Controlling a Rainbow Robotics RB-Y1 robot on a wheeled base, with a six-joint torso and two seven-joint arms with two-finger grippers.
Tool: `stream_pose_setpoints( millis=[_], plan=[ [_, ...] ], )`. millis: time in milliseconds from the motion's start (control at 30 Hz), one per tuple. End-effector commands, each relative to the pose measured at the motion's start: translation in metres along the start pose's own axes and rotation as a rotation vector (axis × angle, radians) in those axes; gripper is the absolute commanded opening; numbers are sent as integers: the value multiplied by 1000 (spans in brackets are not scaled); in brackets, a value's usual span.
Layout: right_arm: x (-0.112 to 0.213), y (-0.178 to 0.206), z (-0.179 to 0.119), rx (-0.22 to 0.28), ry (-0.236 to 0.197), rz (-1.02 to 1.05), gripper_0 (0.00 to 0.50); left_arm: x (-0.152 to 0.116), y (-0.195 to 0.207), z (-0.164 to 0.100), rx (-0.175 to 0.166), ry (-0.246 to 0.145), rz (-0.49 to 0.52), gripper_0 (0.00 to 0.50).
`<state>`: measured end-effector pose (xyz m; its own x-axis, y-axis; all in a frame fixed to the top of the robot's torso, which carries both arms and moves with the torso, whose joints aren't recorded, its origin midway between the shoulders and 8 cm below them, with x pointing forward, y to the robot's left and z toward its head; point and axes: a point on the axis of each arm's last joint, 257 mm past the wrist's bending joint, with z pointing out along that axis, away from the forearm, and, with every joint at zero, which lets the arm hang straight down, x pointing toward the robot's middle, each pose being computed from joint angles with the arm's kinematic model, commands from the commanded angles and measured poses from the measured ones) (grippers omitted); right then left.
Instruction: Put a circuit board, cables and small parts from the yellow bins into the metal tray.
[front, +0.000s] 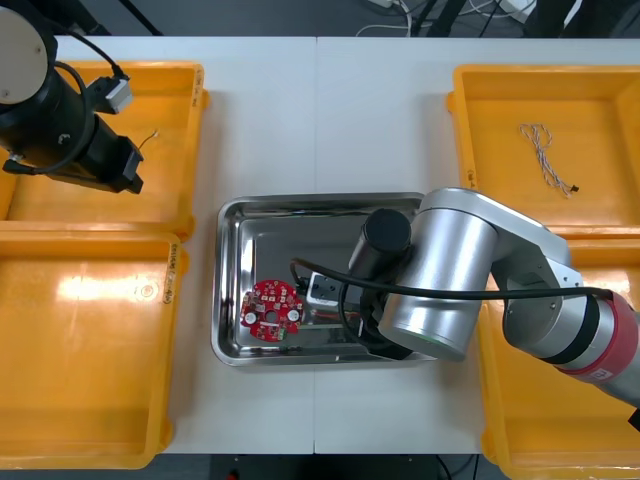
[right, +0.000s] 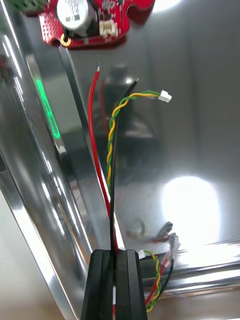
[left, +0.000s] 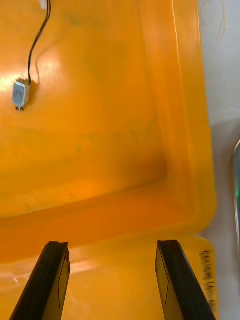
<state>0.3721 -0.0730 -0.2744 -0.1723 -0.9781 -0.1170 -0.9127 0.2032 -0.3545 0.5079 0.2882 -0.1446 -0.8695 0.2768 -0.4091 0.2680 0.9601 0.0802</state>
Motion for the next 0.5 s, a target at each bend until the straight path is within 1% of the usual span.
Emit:
stream_pose_setpoints(
  millis=[33, 100, 200, 267, 400, 467, 500],
  plan=[
    [-13, -6, -2, 25, -23, -83, 0, -30, 38, -24, -67, -90, 94, 500],
    [-9, -8, 3, 36, -17, -95, 0, -33, 46, -21, -80, -97, 113, 500],
    [-8, -8, 8, 41, -24, -100, 0, -34, 58, -17, -104, -99, 133, 500],
    [-7, -9, 10, 41, -25, -97, 0, -36, 62, -13, -104, -105, 143, 500],
    [-6, -10, 16, 41, -29, -105, 0, -39, 77, -7, -123, -115, 164, 500],
    [-4, -10, 19, 46, -32, -111, 0, -40, 80, -3, -125, -121, 174, 500],
    [-3, -11, 20, 50, -32, -114, 0, -41, 85, -2, -136, -124, 185, 500]
  ],
)
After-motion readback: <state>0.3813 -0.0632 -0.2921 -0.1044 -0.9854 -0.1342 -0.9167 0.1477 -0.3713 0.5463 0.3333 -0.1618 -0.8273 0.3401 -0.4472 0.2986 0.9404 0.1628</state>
